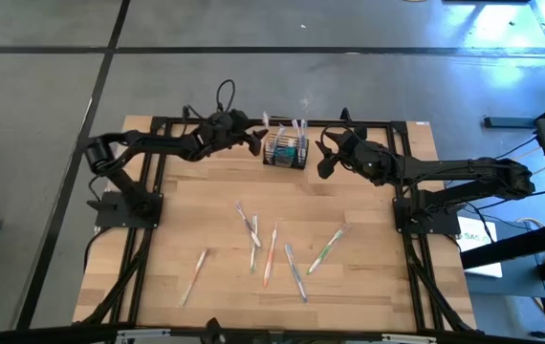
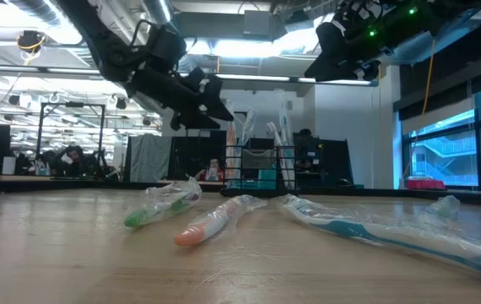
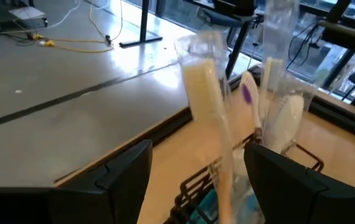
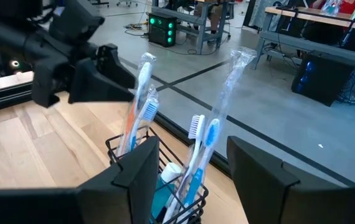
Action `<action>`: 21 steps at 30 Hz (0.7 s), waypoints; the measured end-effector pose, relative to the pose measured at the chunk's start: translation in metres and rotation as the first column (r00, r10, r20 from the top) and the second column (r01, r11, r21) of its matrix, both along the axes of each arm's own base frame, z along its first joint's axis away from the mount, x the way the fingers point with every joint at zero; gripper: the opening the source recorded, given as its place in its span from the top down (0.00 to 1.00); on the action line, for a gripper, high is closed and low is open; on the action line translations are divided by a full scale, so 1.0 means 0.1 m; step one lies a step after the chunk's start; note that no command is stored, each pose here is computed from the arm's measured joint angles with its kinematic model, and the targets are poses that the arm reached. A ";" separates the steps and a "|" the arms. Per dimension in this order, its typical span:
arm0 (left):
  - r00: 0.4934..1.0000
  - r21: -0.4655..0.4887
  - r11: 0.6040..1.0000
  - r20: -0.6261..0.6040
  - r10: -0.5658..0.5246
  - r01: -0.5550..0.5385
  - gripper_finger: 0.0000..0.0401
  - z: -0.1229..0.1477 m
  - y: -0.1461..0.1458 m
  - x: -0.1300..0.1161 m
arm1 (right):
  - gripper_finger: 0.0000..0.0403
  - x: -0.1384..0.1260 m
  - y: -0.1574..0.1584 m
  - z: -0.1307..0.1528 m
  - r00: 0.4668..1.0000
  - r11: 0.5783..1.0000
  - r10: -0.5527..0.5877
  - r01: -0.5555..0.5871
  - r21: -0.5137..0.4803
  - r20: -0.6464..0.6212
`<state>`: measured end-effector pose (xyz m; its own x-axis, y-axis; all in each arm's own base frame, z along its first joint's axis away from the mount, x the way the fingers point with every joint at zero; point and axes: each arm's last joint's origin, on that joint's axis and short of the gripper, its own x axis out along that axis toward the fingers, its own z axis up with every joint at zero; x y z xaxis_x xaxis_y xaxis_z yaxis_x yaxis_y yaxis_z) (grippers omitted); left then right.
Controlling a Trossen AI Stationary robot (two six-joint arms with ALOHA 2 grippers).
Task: Pick & Place toothbrushing station
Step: Put the top orange toothbrush in the left section of the wire organizer
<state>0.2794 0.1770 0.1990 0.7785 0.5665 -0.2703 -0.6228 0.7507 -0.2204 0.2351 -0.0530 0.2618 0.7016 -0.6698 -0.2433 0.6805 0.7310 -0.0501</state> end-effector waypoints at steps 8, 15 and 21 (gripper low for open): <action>1.000 0.004 1.000 0.009 -0.006 0.006 0.38 -0.03 0.06 0.10 | 0.52 0.00 0.00 0.00 1.000 1.000 0.000 0.000 0.000 0.000; 1.000 0.003 1.000 0.008 -0.007 0.007 0.45 -0.01 0.07 0.11 | 0.52 0.00 0.00 0.00 1.000 1.000 0.000 0.000 0.000 -0.001; 1.000 0.002 1.000 0.014 -0.025 0.025 0.60 0.00 0.06 0.11 | 0.52 0.00 0.00 0.00 1.000 1.000 0.000 0.000 0.000 -0.001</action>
